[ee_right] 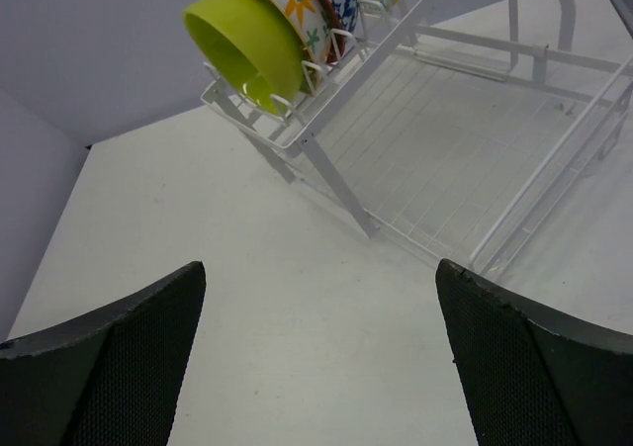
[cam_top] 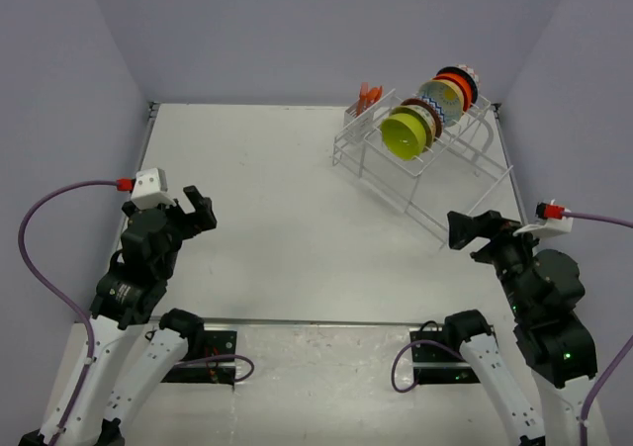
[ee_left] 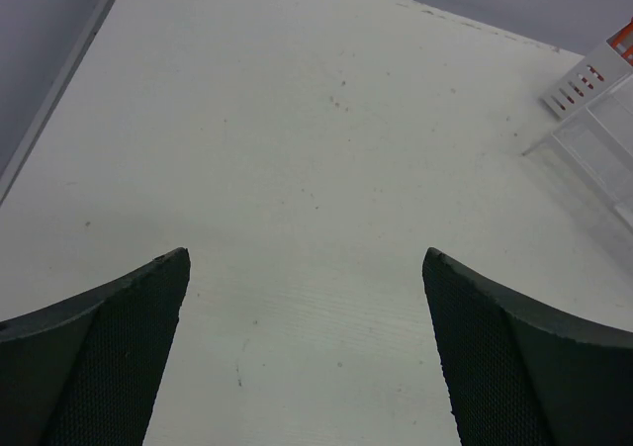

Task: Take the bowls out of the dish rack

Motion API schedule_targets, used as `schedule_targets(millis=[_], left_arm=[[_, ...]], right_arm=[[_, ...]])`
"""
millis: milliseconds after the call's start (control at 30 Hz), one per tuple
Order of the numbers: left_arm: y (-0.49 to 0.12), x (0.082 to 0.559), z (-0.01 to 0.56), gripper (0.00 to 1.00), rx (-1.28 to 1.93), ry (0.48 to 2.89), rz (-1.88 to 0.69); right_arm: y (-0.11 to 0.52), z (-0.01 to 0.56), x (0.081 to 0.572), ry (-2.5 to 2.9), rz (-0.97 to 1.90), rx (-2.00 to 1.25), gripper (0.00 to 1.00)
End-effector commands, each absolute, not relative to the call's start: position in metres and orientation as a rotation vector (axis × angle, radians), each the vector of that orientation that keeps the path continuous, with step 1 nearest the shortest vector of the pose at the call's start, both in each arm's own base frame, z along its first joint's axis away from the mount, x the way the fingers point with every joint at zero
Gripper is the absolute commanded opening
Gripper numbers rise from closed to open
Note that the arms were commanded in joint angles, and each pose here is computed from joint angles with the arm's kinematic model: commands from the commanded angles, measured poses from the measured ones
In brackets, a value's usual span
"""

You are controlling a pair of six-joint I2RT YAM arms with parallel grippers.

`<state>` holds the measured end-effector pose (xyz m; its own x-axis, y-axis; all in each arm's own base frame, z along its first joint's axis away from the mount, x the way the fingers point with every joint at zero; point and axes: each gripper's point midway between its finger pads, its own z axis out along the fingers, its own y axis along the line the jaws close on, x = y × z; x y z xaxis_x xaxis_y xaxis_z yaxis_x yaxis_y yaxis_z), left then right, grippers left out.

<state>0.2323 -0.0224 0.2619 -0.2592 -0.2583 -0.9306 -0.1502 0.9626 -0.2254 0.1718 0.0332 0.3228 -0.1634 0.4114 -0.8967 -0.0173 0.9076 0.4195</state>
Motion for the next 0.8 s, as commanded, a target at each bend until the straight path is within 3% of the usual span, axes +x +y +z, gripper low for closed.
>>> schedule_targets(millis=[0, 433, 667, 767], left_arm=[[-0.024, 0.236, 0.266, 1.0, -0.31, 1.815, -0.122], [-0.031, 0.236, 0.266, 1.0, -0.275, 1.813, -0.156], [-0.032, 0.236, 0.267, 1.0, -0.27, 1.809, -0.163], [-0.031, 0.235, 0.267, 1.0, -0.273, 1.808, -0.159]], right_arm=[[0.03, 0.338, 0.179, 1.642, 0.385, 0.335, 0.99], [0.075, 0.388, 0.2, 1.721, 0.517, 0.098, 0.99], [0.056, 0.398, 0.239, 1.942, 0.027, 0.092, 0.99], [0.079, 0.411, 0.263, 1.979, -0.156, 0.011, 0.97]])
